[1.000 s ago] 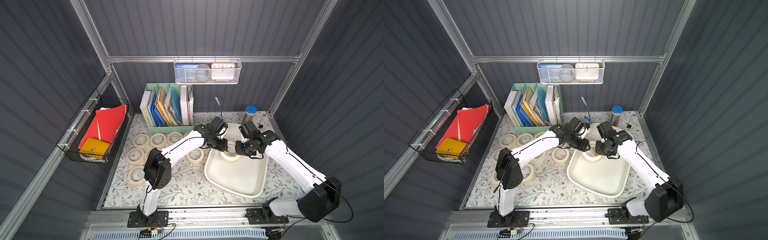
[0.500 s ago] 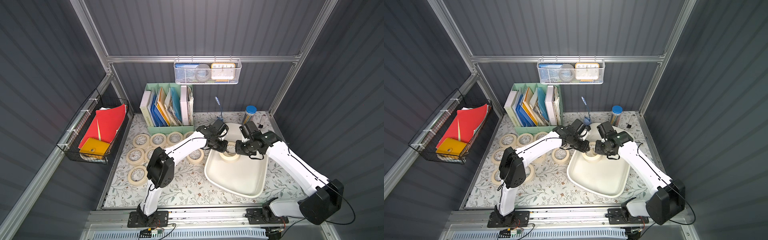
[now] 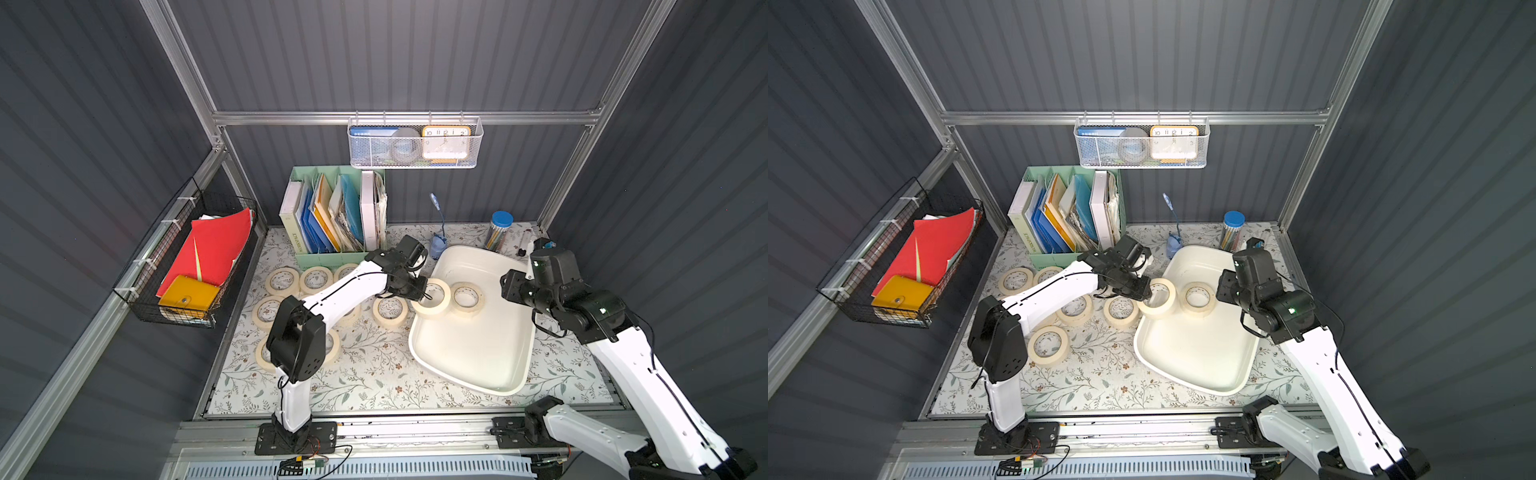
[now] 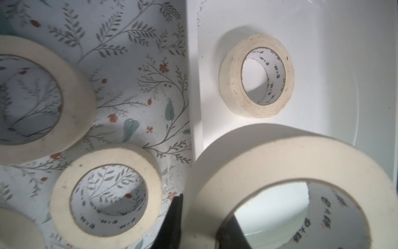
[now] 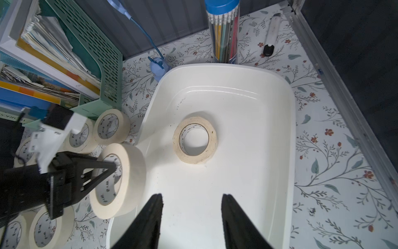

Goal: Take out the art tape in the storage box
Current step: Pick up the art tape from the storage box, then place the art tape at the center of the board, then pick up the art tape from the storage box, then place the art tape at the center of the board.

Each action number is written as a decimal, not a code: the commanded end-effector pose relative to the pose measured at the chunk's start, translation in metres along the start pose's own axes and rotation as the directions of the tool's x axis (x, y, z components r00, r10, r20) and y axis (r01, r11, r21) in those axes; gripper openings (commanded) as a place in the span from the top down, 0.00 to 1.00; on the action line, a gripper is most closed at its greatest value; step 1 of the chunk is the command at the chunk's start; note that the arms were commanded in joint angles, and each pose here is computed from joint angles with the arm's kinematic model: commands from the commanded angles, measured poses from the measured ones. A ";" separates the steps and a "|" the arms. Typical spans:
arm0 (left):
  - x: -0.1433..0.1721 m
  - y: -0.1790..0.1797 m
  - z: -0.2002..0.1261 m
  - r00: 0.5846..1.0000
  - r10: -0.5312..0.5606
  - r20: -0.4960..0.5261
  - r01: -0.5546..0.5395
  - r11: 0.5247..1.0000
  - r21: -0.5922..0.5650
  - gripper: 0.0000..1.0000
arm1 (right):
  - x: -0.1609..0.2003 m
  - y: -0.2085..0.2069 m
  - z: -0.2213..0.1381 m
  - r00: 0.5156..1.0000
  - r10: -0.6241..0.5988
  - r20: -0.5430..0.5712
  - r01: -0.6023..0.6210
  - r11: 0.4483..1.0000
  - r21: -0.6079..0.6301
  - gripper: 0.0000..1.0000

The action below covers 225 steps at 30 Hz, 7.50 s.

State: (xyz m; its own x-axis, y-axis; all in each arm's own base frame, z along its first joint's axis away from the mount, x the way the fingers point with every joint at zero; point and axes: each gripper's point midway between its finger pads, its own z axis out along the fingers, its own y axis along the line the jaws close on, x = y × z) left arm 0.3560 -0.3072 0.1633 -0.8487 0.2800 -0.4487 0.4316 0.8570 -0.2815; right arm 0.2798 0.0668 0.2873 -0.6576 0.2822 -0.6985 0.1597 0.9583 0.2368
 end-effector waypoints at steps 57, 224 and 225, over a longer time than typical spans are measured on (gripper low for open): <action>0.240 0.184 -0.032 0.866 -0.489 0.109 0.455 0.676 -0.580 0.92 | 0.084 -0.032 0.161 0.934 0.059 -0.353 -0.004 0.988 0.153 0.49; 0.170 0.097 0.033 0.981 -0.186 -0.055 0.158 0.933 -0.324 0.83 | 0.083 -0.038 0.109 0.922 -0.007 -0.388 0.067 0.988 0.141 0.32; 0.169 0.096 0.034 0.981 -0.184 -0.057 0.157 0.934 -0.321 0.76 | 0.084 -0.039 0.109 0.922 -0.006 -0.388 0.067 0.988 0.143 0.32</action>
State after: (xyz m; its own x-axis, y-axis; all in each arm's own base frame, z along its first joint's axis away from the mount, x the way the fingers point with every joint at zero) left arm 0.2574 -0.1900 0.0295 -0.9350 0.1620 -0.3155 0.1882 0.9806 -0.0542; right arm 0.2994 0.0614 0.1449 -0.8983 0.2349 -0.3712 0.2147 0.9720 0.0955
